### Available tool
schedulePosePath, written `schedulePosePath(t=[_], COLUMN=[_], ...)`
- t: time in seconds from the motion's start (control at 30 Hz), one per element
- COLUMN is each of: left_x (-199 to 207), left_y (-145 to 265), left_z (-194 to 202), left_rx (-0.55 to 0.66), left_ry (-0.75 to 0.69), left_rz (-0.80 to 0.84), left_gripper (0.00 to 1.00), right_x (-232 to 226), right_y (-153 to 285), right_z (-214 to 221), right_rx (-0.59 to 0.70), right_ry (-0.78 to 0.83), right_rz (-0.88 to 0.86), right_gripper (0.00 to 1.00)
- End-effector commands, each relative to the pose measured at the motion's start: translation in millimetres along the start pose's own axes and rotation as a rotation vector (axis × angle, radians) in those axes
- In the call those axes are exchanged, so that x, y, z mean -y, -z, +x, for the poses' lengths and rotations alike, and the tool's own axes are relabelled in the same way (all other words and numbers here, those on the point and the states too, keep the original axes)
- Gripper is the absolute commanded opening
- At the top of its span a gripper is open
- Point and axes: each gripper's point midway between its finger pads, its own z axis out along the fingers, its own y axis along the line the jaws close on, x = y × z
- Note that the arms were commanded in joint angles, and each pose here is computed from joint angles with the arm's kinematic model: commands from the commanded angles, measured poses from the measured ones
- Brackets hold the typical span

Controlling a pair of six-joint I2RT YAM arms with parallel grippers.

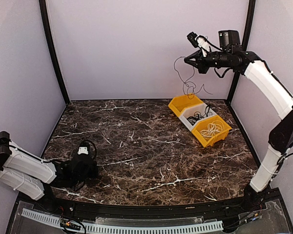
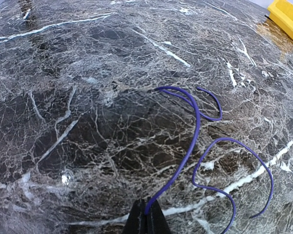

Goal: Untangle the cables

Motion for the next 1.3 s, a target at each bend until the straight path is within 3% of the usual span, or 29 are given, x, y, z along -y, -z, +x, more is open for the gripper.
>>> schedulePosePath(t=[0.0, 0.3, 0.57, 0.8, 0.97, 1.1, 1.17, 1.27], left_x=[1, 21, 24, 27, 55, 89, 115, 137], left_y=[2, 3, 26, 46, 70, 97, 110, 114], left_z=[-6, -11, -48, -73, -116, -149, -154, -161], left_rx=[0.005, -0.018, 0.049, 0.099, 0.237, 0.382, 0.419, 0.455], left_ry=[0.011, 0.015, 0.074, 0.102, 0.038, -0.080, -0.182, -0.305], left_rz=[-0.006, 0.062, 0.052, 0.082, 0.238, 0.410, 0.534, 0.586], left_gripper=[0.00, 0.33, 0.56, 0.62, 0.65, 0.66, 0.66, 0.67], right_x=[20, 17, -15, -48, -69, -96, -113, -140], right_y=[4, -4, 4, 0, 3, 5, 5, 3], right_z=[-22, -17, -20, -17, -25, -33, -35, -36], right_rx=[0.069, 0.078, 0.117, 0.105, 0.118, 0.131, 0.128, 0.120], right_ry=[0.043, 0.016, 0.009, 0.028, 0.053, 0.076, 0.088, 0.113], right_rz=[0.078, 0.039, -0.089, -0.175, -0.223, -0.304, -0.354, -0.426], right_gripper=[0.00, 0.00, 0.00, 0.00, 0.00, 0.00, 0.00, 0.00])
